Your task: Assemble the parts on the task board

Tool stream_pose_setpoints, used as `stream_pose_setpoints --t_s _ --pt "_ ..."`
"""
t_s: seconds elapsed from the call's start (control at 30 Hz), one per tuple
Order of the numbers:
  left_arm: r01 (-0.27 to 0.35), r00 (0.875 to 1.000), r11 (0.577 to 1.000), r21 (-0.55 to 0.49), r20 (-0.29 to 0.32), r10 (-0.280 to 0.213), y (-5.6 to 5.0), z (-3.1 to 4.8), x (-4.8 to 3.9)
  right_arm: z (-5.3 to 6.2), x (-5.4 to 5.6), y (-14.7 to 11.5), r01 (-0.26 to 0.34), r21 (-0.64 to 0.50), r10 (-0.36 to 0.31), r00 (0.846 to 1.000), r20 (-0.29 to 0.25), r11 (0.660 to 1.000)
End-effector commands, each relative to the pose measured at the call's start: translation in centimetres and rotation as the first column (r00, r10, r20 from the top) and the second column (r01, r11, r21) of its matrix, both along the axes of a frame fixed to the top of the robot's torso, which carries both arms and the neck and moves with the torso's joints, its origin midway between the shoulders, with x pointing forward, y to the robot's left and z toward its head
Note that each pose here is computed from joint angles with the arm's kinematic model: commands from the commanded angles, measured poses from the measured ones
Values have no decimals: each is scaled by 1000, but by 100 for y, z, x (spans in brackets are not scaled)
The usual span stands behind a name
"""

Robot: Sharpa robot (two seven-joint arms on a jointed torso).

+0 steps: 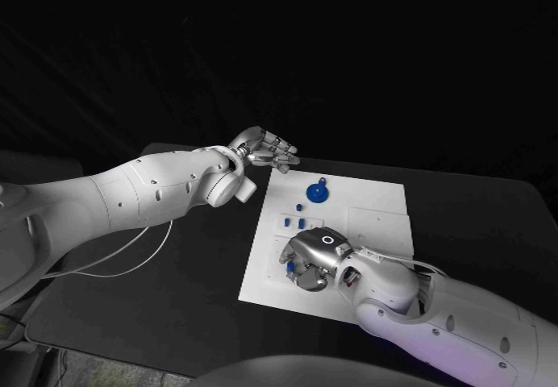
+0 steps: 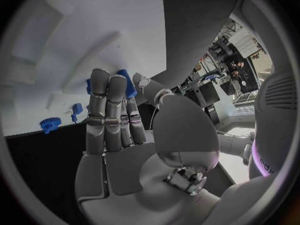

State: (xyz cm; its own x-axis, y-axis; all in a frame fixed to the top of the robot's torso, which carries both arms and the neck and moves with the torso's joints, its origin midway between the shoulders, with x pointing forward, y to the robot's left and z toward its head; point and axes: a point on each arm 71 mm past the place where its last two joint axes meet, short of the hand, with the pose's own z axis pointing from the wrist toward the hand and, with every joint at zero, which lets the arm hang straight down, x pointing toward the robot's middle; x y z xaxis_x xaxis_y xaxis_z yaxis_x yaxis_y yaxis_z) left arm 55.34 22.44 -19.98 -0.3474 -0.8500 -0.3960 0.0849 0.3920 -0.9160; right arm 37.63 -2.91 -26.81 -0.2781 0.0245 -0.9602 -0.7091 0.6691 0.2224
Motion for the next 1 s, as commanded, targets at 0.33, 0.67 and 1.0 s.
stream_pose_setpoints --t_s 0.33,0.67,1.0 --pt "12 1000 1000 -10 -2 -12 -6 2 -5 39 -6 -14 7 70 -7 1000 2 998" --pt "10 1000 1000 -9 -1 -10 11 1 -7 168 18 -179 55 234 -48 998 -35 971" --pt "-4 1000 1000 -12 10 4 95 1 -19 490 380 -862 308 408 -192 934 -301 859"
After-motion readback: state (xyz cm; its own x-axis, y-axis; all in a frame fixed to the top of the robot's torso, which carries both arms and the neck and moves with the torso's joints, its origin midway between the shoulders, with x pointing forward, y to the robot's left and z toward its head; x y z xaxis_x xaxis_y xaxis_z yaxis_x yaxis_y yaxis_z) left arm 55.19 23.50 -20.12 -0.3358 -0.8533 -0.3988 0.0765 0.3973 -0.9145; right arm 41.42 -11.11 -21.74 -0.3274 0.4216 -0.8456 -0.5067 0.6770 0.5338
